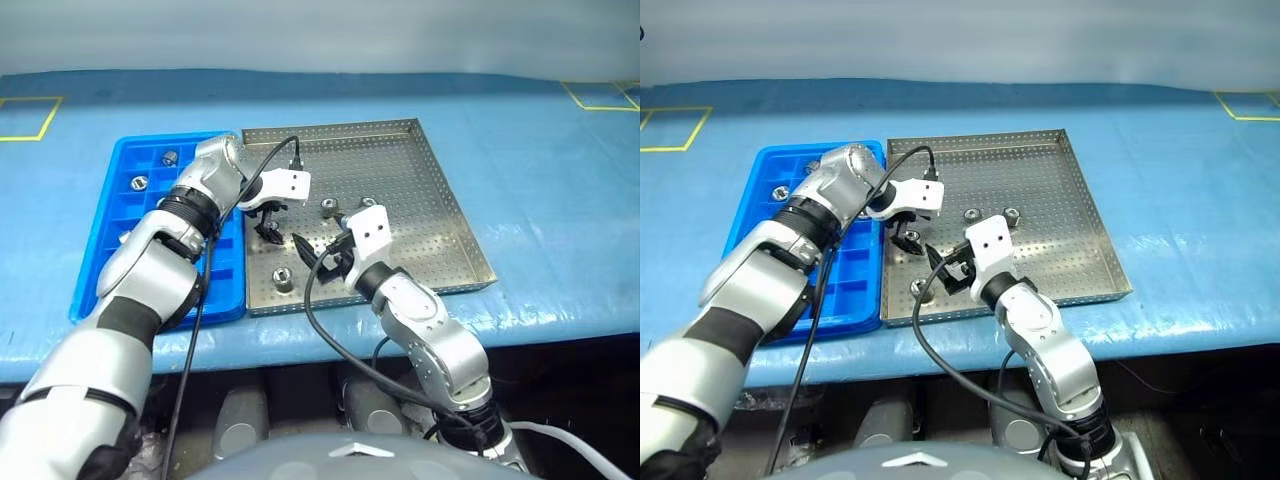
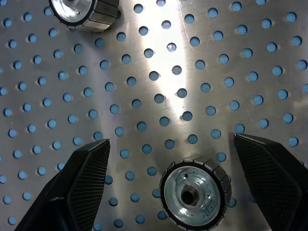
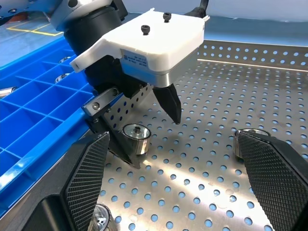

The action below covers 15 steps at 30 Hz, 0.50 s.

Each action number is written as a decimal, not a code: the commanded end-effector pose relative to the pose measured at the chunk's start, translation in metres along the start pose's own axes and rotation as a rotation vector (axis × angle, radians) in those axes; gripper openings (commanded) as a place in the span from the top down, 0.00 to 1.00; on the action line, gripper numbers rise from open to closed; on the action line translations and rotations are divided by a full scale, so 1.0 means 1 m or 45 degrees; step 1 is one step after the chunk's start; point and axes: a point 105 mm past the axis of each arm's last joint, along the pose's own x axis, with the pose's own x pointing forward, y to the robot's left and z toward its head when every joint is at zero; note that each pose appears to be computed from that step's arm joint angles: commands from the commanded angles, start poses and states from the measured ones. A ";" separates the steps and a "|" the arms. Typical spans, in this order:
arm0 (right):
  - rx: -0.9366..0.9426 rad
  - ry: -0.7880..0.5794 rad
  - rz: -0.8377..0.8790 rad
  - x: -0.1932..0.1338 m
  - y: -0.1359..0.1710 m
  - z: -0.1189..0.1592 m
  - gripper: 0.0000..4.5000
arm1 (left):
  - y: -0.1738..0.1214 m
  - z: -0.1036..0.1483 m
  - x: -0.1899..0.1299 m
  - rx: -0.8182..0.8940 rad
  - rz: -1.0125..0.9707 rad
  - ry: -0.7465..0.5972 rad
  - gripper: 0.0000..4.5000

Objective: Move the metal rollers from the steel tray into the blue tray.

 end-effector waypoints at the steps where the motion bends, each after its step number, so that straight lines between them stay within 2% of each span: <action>1: -0.005 -0.090 -0.005 -0.004 0.000 0.016 0.00 | 0.006 -0.002 -0.011 0.032 0.020 0.048 0.00; 8: -0.006 -0.091 0.005 -0.003 0.001 0.016 0.00 | 0.006 -0.012 -0.011 0.012 0.019 0.114 0.00; 11: -0.007 -0.091 0.008 -0.002 0.001 0.016 0.00 | 0.010 -0.009 -0.009 -0.014 0.064 0.072 0.14; 15: -0.010 -0.088 0.011 -0.003 0.001 0.016 0.00 | 0.015 0.004 -0.012 -0.042 0.110 -0.042 0.44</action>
